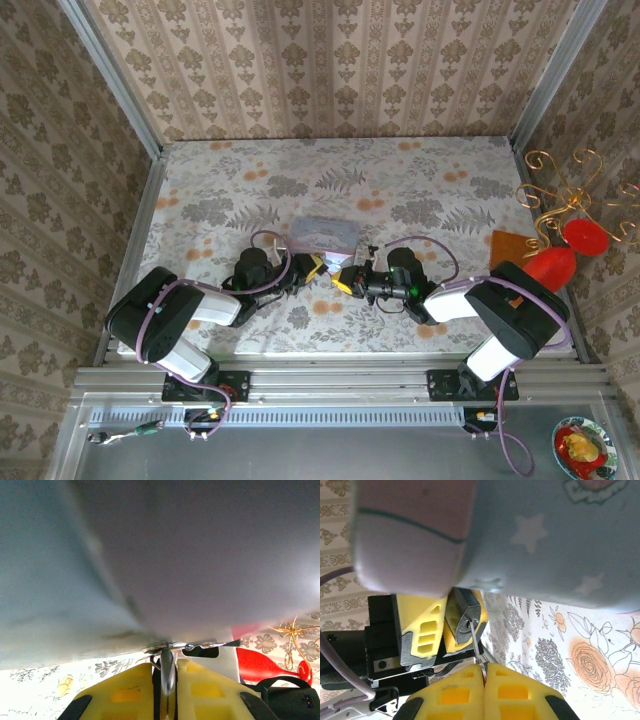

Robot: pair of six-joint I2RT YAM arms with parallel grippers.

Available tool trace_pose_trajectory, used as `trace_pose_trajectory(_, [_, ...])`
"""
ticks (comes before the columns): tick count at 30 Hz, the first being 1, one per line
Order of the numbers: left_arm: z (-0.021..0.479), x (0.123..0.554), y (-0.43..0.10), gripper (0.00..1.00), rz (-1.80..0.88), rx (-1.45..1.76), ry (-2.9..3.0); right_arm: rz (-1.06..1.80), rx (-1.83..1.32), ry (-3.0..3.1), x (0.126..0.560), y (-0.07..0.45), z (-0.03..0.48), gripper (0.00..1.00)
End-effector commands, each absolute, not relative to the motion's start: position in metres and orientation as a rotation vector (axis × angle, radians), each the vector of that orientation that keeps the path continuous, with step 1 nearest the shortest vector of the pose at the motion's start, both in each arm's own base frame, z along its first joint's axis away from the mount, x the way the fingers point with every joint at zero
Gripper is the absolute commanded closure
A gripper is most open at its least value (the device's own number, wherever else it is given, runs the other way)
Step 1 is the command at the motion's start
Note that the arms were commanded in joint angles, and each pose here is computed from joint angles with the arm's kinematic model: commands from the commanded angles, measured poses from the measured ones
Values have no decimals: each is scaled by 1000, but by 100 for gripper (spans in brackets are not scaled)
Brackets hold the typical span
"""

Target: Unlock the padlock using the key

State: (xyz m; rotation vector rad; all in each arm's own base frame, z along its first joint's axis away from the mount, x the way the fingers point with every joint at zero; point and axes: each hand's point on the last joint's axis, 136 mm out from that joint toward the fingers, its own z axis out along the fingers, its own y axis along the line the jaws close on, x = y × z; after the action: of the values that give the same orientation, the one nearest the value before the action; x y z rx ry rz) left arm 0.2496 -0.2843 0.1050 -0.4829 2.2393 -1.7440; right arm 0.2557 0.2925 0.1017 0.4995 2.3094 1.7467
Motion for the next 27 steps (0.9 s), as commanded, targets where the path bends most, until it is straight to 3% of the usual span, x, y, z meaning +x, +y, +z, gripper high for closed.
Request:
trace_pose_trajectory(1, [123,250,-293,100,-1813,-409,2188,1753,449,2283,256,292,113,100])
trace_pose_trajectory(27, [136,243,-302,100,-1861,-359,2182,1767,412,2278,264,300,117,100])
